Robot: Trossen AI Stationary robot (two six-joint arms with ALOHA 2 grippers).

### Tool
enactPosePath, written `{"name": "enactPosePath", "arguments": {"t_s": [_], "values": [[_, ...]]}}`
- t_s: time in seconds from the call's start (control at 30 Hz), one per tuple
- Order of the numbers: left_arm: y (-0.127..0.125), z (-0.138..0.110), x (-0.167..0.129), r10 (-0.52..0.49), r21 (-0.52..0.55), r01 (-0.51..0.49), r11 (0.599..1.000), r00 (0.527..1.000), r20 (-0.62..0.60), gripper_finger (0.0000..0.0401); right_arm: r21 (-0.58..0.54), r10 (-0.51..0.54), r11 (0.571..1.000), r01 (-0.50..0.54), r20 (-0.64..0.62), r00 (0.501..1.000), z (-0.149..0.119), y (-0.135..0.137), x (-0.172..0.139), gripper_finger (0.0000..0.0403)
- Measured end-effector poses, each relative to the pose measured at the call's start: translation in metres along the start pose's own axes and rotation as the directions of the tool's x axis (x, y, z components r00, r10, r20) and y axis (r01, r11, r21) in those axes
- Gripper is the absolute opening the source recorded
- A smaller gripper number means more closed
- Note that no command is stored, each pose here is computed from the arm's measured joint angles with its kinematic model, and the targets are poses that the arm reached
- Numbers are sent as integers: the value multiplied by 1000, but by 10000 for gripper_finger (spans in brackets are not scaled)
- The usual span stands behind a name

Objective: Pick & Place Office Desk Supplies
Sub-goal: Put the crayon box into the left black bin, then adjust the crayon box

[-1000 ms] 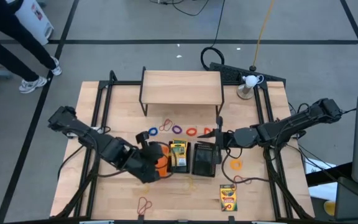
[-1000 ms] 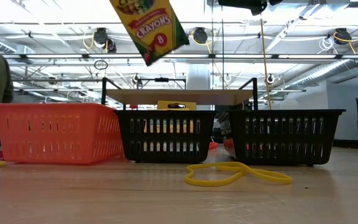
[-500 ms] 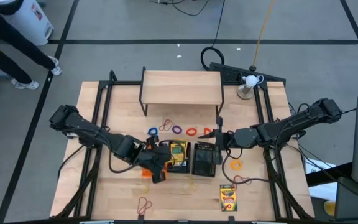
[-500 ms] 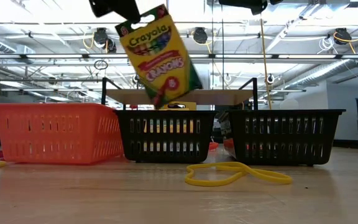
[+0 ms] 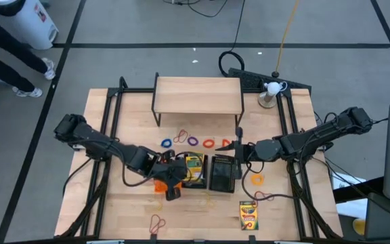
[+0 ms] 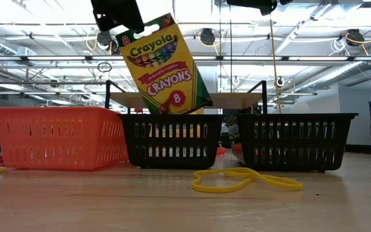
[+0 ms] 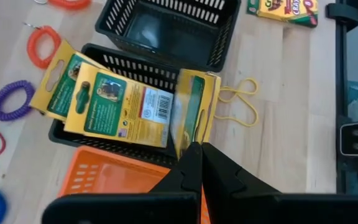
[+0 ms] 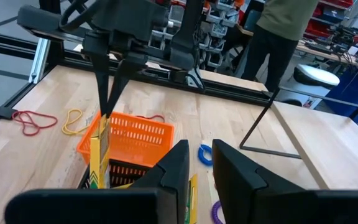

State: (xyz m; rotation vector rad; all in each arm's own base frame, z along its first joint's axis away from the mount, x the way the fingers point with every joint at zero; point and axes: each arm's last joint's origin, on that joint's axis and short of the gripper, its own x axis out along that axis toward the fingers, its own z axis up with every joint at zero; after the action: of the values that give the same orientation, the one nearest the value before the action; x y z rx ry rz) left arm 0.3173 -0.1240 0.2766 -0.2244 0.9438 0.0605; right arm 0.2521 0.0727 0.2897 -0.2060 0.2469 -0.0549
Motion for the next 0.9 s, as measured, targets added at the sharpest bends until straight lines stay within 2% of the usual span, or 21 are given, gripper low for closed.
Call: {"name": "enactPosePath", "arguments": {"t_s": [0.3,0.63,0.83,0.9], "values": [[10,5,2,-21,-21,21,1000,1000,-18,11,0,0,1000,0,0,1000,0,0,0,59],[20,11,4,-3,-35,3,999,1000,-10,77,0,0,1000,0,0,1000,0,0,0,59],[29,17,5,63,16,-64,998,997,37,121,-6,0,1000,0,0,1000,0,0,0,59],[31,22,5,77,68,-83,994,994,79,130,-20,0,1000,0,-5,1000,-1,0,0,59]]}}
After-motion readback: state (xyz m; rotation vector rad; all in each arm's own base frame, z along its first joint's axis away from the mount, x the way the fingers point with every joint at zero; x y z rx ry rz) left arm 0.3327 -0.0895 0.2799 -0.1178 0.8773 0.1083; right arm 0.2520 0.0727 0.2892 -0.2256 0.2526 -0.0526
